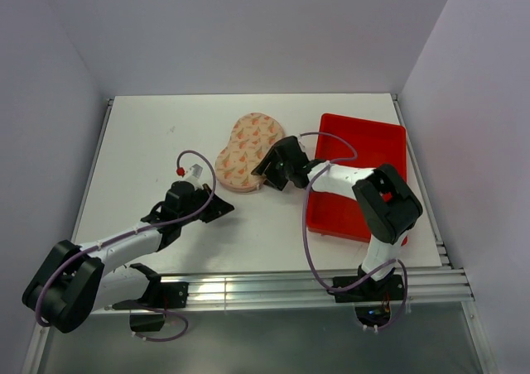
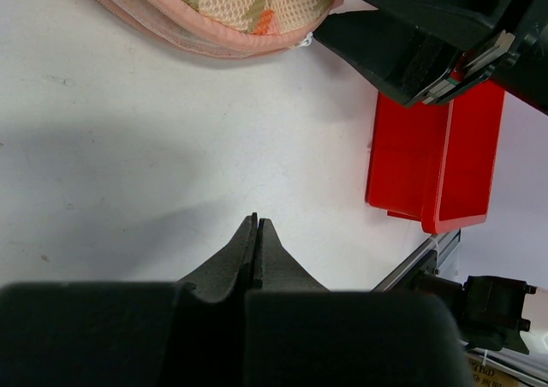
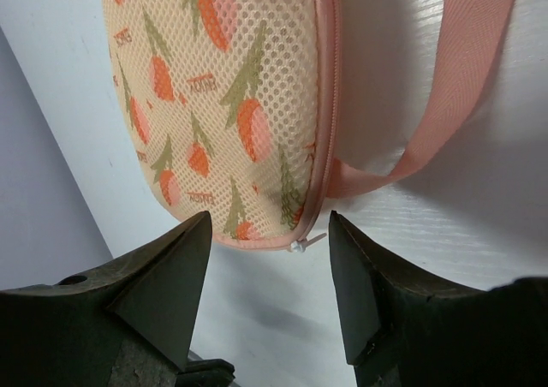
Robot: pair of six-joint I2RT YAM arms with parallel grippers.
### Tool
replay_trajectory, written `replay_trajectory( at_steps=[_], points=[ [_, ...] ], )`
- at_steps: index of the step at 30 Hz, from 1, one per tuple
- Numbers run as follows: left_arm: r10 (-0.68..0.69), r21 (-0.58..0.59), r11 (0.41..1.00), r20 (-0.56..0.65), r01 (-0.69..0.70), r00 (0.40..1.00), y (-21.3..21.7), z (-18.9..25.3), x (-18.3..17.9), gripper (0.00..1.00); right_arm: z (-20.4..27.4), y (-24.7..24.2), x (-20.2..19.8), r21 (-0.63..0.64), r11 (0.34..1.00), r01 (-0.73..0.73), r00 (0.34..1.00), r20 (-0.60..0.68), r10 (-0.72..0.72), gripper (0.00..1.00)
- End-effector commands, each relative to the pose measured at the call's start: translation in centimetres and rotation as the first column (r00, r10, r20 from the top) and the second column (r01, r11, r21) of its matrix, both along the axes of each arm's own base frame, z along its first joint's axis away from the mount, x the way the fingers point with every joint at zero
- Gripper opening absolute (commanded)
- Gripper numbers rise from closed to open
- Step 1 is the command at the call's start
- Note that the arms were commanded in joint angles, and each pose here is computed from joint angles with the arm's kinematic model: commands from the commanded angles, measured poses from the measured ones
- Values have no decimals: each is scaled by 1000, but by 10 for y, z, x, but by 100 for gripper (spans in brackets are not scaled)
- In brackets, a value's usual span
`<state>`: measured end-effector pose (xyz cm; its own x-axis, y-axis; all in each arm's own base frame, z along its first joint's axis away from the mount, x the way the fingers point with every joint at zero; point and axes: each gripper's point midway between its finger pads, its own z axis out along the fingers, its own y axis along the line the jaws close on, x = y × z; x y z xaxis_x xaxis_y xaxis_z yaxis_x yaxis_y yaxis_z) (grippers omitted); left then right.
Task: Place the bra in the laundry bag and zip it closed
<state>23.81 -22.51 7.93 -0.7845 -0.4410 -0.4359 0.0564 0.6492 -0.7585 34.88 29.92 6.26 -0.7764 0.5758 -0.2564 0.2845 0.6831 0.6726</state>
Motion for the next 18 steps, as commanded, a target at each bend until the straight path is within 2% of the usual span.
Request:
replay_trajectory(
  at_steps=[1, 15, 16, 18],
  points=[
    [-24, -30, 999, 85, 27, 996, -10, 25, 11, 0, 12, -5, 12, 3, 1000, 22, 999, 48, -23, 64],
    [-28, -30, 999, 86, 31, 996, -11, 27, 12, 0, -7, -9, 23, -47, 998, 39, 999, 37, -37, 60],
    [-28, -30, 999, 86, 31, 996, -11, 27, 12, 0, -7, -9, 25, -41, 998, 45, 998, 50, -43, 59],
    [-29, -30, 999, 83, 32, 996, -12, 26, 13, 0, -11, -10, 25, -42, 998, 52, 997, 56, -50, 49]
  ],
)
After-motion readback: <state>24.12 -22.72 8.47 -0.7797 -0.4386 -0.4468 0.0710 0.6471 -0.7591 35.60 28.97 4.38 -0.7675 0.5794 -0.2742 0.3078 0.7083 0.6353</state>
